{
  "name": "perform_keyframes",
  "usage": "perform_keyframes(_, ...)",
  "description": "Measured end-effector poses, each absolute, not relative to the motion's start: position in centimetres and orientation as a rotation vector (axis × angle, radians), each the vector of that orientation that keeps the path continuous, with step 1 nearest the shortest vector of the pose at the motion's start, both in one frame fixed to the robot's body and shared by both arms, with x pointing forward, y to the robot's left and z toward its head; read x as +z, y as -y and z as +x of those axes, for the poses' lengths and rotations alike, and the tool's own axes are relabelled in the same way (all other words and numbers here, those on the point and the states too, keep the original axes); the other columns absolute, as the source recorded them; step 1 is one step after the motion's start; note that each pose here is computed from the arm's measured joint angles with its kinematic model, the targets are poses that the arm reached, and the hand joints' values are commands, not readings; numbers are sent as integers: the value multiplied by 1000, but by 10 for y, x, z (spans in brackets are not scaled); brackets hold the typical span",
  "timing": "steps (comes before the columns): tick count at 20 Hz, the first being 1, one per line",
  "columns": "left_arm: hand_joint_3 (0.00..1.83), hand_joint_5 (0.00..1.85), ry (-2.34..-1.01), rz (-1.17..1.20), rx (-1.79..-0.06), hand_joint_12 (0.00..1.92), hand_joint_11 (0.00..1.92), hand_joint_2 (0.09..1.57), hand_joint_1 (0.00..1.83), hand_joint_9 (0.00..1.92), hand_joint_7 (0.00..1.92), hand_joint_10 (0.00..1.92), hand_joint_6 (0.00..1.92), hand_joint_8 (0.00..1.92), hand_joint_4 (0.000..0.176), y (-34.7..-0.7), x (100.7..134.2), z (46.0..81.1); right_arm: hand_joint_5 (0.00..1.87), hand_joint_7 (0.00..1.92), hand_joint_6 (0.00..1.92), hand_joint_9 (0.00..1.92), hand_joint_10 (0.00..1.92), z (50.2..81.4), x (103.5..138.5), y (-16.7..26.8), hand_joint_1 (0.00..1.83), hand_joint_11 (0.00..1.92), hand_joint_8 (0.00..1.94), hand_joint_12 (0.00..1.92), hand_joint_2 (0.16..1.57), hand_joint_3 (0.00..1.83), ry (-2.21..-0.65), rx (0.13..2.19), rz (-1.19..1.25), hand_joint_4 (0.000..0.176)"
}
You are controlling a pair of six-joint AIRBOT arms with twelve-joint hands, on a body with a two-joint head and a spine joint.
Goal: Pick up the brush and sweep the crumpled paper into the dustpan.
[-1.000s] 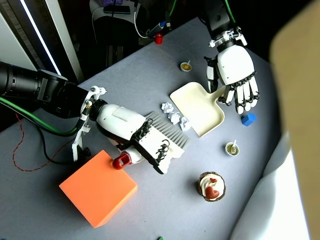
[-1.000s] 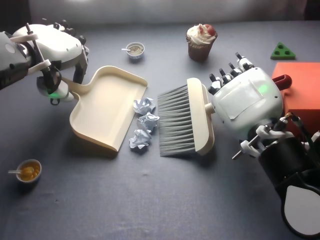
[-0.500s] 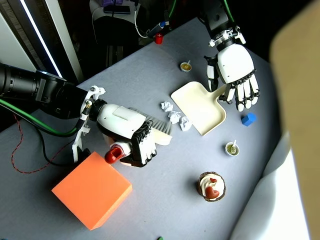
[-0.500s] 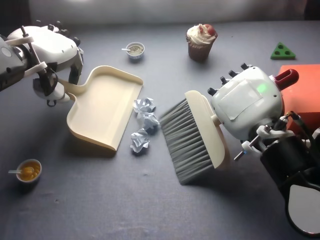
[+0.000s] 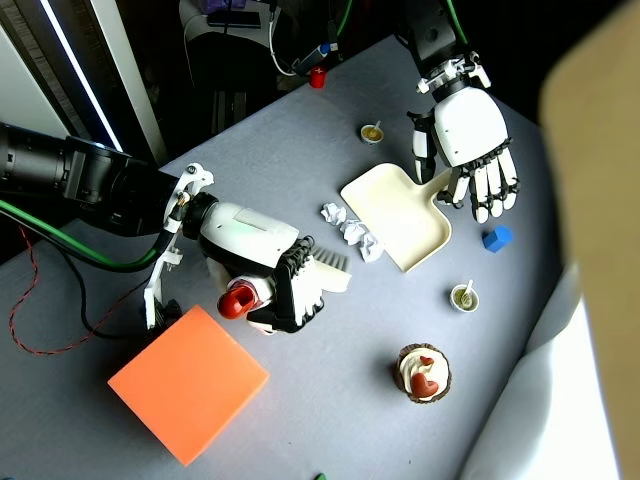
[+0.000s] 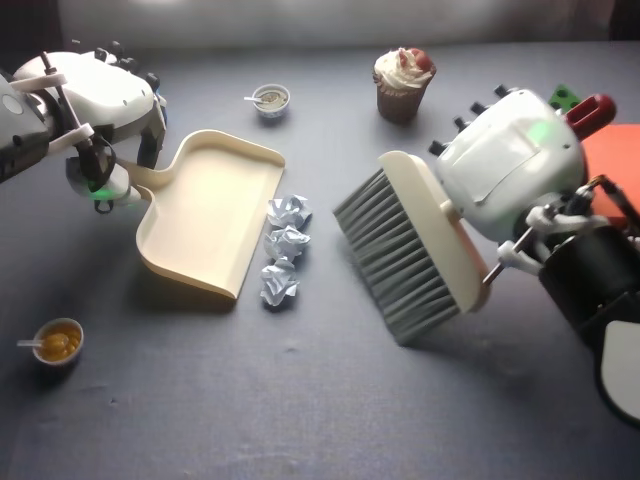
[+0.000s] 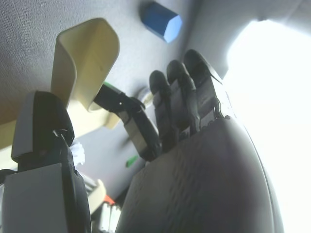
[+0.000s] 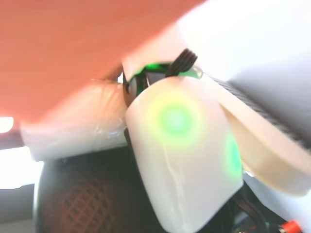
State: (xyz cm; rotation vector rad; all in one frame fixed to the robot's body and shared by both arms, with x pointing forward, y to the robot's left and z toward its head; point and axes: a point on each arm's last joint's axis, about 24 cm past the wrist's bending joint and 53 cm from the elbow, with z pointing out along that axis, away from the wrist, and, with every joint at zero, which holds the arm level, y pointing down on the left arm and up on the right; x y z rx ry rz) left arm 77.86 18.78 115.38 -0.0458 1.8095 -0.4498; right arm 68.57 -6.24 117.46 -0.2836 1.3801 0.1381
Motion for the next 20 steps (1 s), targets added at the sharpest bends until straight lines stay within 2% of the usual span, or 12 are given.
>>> perform_keyframes(4,0,966,-1806,-49,-448,476,7,1126,1092,226,364,0,1003,1,0,-188,1155,779,956,965,1921,996,1921,673,1188,55,1617,1016,1941,1921,1172,5,-1408,199,-256,176)
perform_keyframes(8,1,956,-1805,-53,-448,450,1,1131,1096,217,348,1,1018,1,0,-189,1155,779,943,942,1921,978,1921,673,1203,51,1618,999,1941,1921,1166,1,-1494,213,-225,176)
perform_keyframes(14,0,970,-1807,-56,-452,424,0,1124,1091,230,372,2,995,2,0,-189,1154,779,968,985,1921,1006,1921,681,1209,63,1610,995,1941,1921,1162,0,-1562,-1,-364,176)
perform_keyframes(20,0,977,-1806,-62,-446,458,42,1121,1086,265,398,1,985,1,0,-194,1156,779,963,976,1921,1008,1921,676,1225,57,1622,1010,1941,1921,1167,0,-1514,-178,-536,176)
